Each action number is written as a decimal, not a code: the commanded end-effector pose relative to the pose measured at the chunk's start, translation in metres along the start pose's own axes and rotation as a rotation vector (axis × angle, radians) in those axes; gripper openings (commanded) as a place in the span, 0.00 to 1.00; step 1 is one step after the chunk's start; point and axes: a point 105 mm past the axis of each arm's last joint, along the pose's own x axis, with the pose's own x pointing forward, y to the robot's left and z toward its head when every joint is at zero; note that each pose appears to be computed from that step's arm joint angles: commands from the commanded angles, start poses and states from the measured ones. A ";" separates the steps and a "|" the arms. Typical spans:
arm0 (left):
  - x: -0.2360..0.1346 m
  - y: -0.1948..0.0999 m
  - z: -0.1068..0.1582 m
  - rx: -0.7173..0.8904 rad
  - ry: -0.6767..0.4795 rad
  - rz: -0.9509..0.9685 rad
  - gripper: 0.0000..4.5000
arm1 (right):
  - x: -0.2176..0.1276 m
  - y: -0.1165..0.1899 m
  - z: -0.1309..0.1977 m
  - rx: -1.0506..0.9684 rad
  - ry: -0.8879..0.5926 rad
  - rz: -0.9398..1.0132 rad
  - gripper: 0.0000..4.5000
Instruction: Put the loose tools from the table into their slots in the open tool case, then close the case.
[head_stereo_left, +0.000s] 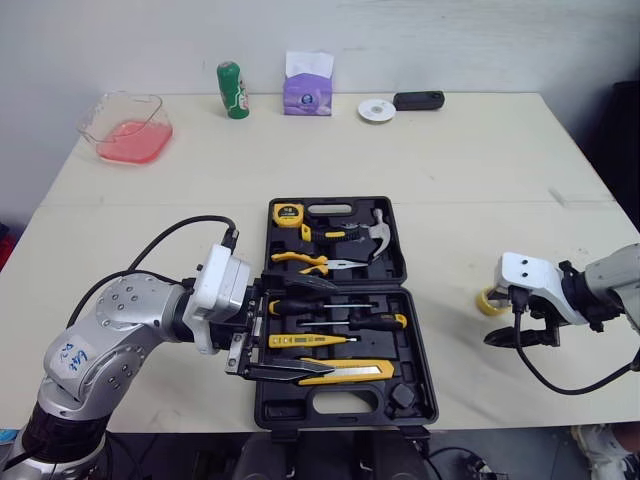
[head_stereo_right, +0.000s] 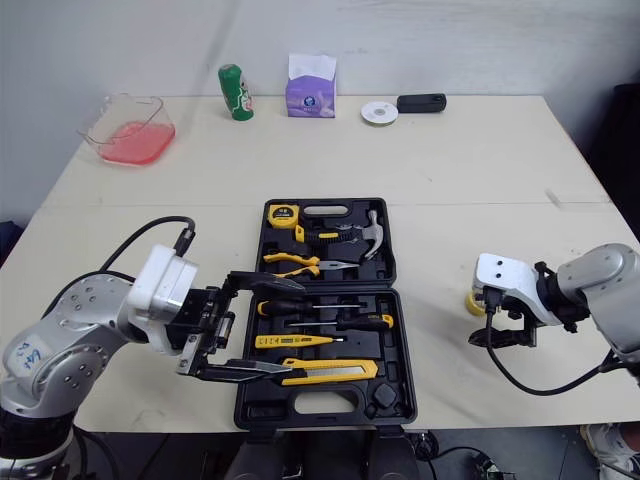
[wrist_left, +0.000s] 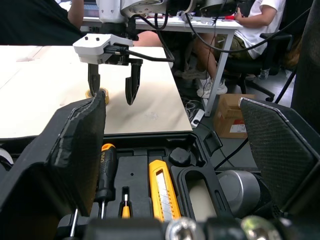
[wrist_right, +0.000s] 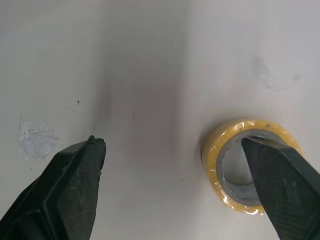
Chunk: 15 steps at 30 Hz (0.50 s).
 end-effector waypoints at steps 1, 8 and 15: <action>0.000 -0.006 0.001 0.011 0.017 -0.027 1.00 | 0.000 -0.003 -0.002 -0.031 0.028 -0.018 0.82; 0.001 -0.004 0.000 0.024 0.021 -0.025 1.00 | 0.001 -0.009 0.000 -0.027 0.010 -0.039 0.00; -0.010 -0.005 -0.006 -0.031 0.058 0.015 1.00 | -0.013 -0.005 0.030 -0.190 -0.095 -0.038 0.00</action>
